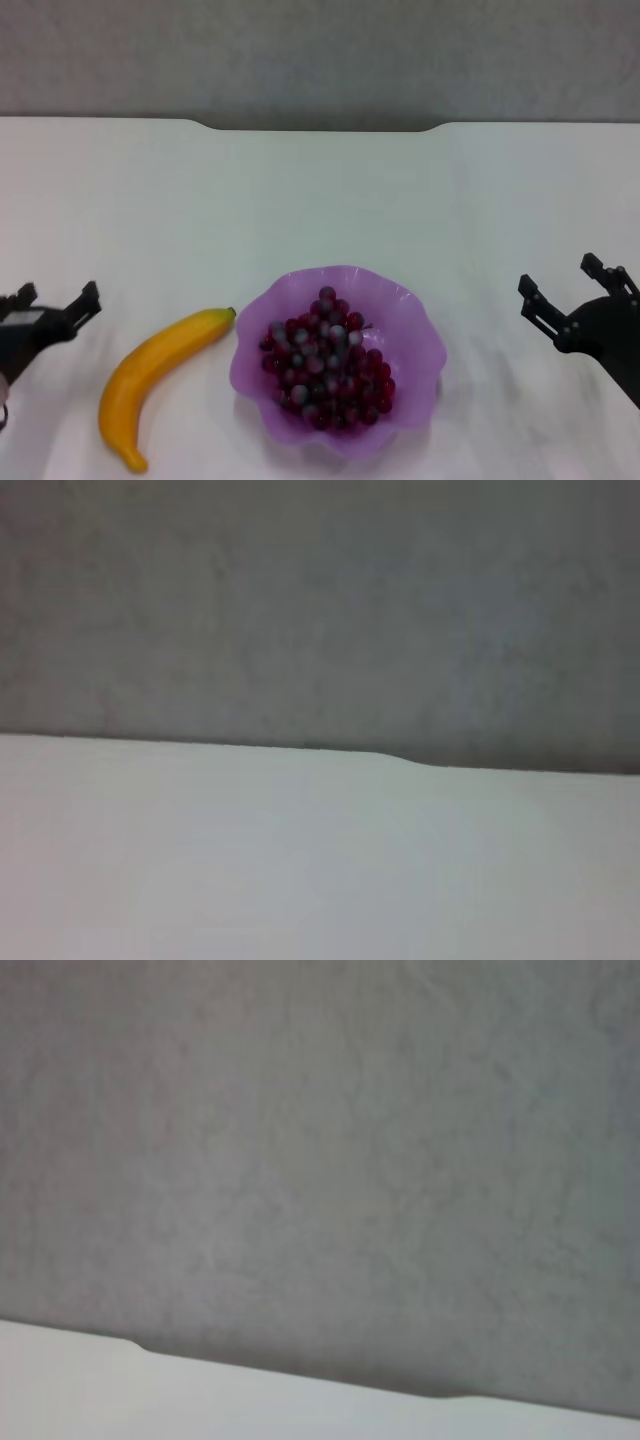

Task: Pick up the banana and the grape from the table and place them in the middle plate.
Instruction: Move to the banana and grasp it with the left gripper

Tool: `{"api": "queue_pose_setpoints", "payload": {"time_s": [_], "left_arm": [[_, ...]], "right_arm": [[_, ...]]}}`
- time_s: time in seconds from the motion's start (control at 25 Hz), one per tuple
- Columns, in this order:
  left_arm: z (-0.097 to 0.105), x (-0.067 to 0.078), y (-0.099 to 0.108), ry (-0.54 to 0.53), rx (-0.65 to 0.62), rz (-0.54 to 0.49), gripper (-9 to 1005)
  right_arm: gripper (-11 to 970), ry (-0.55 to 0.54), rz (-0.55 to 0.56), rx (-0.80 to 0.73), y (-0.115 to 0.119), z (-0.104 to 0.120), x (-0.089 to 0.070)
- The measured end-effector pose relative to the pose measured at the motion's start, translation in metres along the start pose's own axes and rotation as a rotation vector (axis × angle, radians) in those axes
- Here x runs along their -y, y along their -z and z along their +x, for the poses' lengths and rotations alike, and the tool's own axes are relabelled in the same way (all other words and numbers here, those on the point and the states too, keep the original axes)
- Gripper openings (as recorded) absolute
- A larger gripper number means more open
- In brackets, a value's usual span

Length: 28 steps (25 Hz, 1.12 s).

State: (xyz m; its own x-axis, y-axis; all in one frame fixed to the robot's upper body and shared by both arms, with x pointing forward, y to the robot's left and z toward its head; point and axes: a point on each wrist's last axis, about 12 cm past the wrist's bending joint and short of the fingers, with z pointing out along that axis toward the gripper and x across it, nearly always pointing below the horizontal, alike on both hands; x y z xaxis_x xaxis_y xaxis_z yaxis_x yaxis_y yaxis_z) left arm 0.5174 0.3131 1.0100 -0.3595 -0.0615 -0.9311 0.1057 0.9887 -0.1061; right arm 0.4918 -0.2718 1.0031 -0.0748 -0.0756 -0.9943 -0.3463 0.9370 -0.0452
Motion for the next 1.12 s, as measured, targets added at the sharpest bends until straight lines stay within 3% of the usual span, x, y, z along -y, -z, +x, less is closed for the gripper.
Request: {"api": "queue_pose_setpoints", "payload": {"time_s": [0.04, 0.32, 0.6, 0.88, 1.12], "left_arm": [[0.000, 0.000, 0.000, 0.000, 0.000, 0.000, 879], [-0.052, 0.029, 0.011, -0.153, -0.062, -0.071, 878], [-0.062, 0.058, 0.004, -0.308, -0.255, -0.099, 878], [-0.094, 0.079, 0.008, -0.370, -0.290, -0.050, 878], [-0.105, 0.090, -0.002, -0.406, -0.389, 0.039, 877]], "right_arm": [[894, 0.000, 0.003, -0.006, 0.000, 0.001, 0.001], [894, 0.012, -0.004, -0.092, -0.008, 0.008, -0.001], [893, 0.014, -0.008, -0.102, -0.011, 0.008, -0.001], [893, 0.018, -0.011, -0.105, -0.011, 0.008, -0.002], [893, 0.021, -0.017, -0.108, -0.010, 0.009, -0.003]]}}
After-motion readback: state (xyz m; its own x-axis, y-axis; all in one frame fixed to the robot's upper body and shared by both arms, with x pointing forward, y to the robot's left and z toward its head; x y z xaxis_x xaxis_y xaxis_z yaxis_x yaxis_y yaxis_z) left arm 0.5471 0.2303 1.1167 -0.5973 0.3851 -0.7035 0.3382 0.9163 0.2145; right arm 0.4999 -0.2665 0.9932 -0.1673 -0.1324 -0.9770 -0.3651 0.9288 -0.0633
